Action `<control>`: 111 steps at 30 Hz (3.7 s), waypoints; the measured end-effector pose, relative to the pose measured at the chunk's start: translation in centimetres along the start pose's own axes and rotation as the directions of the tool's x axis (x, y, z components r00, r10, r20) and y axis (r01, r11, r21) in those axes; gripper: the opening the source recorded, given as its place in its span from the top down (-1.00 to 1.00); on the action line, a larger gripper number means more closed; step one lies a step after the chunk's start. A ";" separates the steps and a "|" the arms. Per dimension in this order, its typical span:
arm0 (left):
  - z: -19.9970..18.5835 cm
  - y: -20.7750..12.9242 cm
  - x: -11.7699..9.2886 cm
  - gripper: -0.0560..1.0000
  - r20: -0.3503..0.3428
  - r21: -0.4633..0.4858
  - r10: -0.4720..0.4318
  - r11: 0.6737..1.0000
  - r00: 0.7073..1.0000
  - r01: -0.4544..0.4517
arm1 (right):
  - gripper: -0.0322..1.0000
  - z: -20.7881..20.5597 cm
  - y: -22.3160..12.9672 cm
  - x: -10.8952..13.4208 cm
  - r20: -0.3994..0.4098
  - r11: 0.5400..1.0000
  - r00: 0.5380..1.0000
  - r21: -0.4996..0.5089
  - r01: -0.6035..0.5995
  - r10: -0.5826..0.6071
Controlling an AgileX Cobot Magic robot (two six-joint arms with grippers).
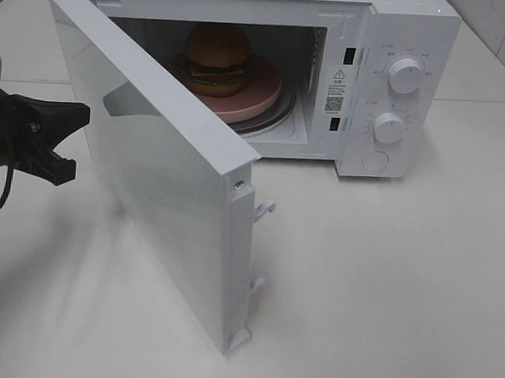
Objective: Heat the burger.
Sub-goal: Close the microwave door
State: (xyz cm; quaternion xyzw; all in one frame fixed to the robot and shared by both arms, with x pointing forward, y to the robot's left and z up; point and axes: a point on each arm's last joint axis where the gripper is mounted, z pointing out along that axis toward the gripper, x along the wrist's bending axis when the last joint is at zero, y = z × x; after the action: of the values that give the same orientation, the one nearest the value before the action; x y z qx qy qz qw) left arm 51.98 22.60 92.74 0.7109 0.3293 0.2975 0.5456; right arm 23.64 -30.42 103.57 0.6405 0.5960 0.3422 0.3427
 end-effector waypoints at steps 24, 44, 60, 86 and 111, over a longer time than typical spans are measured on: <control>2.8 0.1 -1.7 0.89 -0.006 -0.010 -0.018 1.000 1.000 0.018 | -0.81 0.0 0.0 0.0 -0.001 1.000 1.000 0.000 0.000 0.000; 7.8 -0.1 -4.0 0.89 -0.063 -0.037 -0.055 0.998 0.997 0.053 | -0.81 0.0 0.0 0.0 -0.001 1.000 1.000 0.000 0.000 0.000; 9.9 0.7 -4.2 0.89 -0.090 -0.061 -0.070 0.996 0.993 0.064 | -0.81 0.0 0.0 0.0 -0.001 1.000 1.000 0.000 0.000 0.000; 14.8 1.4 -8.1 0.89 0.018 -0.061 0.054 0.997 0.998 -0.053 | -0.81 0.0 0.0 0.0 -0.001 1.000 1.000 0.000 0.000 0.000; 16.9 5.2 -11.9 0.89 0.009 -0.072 0.003 0.997 1.000 -0.002 | -0.81 0.0 0.0 0.0 -0.004 1.000 1.000 0.000 -0.002 0.002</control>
State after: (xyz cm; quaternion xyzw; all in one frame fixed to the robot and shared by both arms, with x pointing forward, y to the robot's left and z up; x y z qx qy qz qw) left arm 58.72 2.38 93.21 0.6925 0.3149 0.3065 0.5721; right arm 23.64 -30.39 103.57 0.6405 0.5960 0.3435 0.3412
